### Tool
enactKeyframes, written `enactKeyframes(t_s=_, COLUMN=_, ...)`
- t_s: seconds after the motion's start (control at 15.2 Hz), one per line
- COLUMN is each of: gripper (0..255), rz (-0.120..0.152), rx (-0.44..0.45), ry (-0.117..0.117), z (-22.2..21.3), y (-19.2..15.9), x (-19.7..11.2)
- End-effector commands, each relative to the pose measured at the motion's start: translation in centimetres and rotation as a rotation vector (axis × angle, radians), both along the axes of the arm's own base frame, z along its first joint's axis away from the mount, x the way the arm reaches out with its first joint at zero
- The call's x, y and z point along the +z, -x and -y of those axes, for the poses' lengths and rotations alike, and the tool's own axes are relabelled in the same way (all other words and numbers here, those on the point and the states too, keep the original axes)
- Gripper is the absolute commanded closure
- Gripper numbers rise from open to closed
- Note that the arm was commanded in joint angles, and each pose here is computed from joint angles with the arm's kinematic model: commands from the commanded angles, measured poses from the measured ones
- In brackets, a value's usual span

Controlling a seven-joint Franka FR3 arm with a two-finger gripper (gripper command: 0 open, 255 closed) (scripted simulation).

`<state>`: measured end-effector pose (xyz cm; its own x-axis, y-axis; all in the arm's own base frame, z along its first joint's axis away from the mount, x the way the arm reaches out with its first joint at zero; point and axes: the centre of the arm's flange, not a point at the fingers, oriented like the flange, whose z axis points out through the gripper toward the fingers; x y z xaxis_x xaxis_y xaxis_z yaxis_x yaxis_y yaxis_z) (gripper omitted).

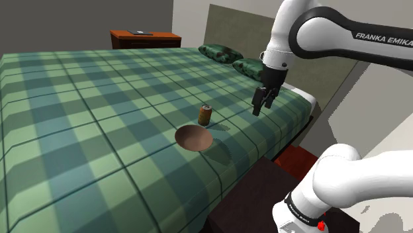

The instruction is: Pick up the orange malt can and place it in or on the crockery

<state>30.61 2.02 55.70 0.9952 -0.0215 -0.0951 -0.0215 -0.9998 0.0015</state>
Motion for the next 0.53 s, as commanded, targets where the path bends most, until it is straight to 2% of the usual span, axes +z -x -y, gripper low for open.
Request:
enactKeyframes(t_s=0.0, gripper=0, rz=0.0, rx=0.0, ry=0.0, z=0.0, y=0.0, x=0.0)
enactKeyframes(t_s=0.46, gripper=0, rz=0.017, rx=-0.006, ry=0.005, z=1.7, y=-7.6, x=-4.4)
